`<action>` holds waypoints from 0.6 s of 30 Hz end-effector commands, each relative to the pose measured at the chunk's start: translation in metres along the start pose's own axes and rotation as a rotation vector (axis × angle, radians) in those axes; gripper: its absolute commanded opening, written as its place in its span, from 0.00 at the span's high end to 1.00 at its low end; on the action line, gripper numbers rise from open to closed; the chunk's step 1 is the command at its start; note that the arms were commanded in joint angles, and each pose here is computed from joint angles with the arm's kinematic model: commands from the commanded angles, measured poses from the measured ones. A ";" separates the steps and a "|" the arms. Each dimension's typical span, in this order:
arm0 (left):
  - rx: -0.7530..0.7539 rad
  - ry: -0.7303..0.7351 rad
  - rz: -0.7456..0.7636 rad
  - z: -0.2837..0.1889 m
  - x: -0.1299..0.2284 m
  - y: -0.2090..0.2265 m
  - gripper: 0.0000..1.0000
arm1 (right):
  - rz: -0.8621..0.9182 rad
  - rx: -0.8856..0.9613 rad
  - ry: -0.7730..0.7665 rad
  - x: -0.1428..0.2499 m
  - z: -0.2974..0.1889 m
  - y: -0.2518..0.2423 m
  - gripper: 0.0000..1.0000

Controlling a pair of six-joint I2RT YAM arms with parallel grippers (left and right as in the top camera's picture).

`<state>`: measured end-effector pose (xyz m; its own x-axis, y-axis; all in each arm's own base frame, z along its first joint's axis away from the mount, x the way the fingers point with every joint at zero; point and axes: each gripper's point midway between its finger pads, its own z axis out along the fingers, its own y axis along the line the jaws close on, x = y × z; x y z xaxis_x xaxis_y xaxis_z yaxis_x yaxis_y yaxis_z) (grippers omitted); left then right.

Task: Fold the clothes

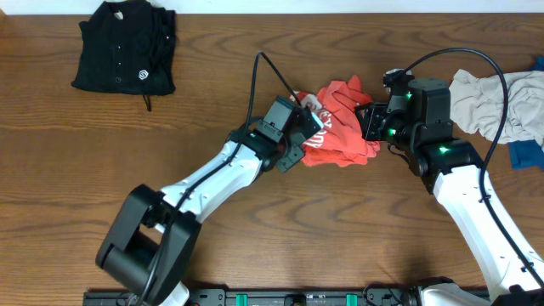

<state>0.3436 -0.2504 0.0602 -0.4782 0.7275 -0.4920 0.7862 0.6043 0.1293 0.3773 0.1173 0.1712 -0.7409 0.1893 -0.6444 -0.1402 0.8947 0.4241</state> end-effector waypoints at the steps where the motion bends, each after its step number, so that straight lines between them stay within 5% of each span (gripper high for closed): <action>1: 0.003 0.015 -0.006 -0.008 0.001 0.000 0.94 | 0.007 -0.011 -0.001 -0.002 -0.002 0.003 0.79; 18: 0.091 0.295 -0.052 -0.020 0.069 -0.024 0.94 | 0.047 -0.007 0.010 0.001 -0.002 0.002 0.80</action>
<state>0.2842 -0.2090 0.0342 -0.5924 0.7750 -0.2201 0.7910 0.6114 0.0237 0.3745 0.1174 0.1685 -0.7554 0.2108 -0.6205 -0.1155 0.8892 0.4427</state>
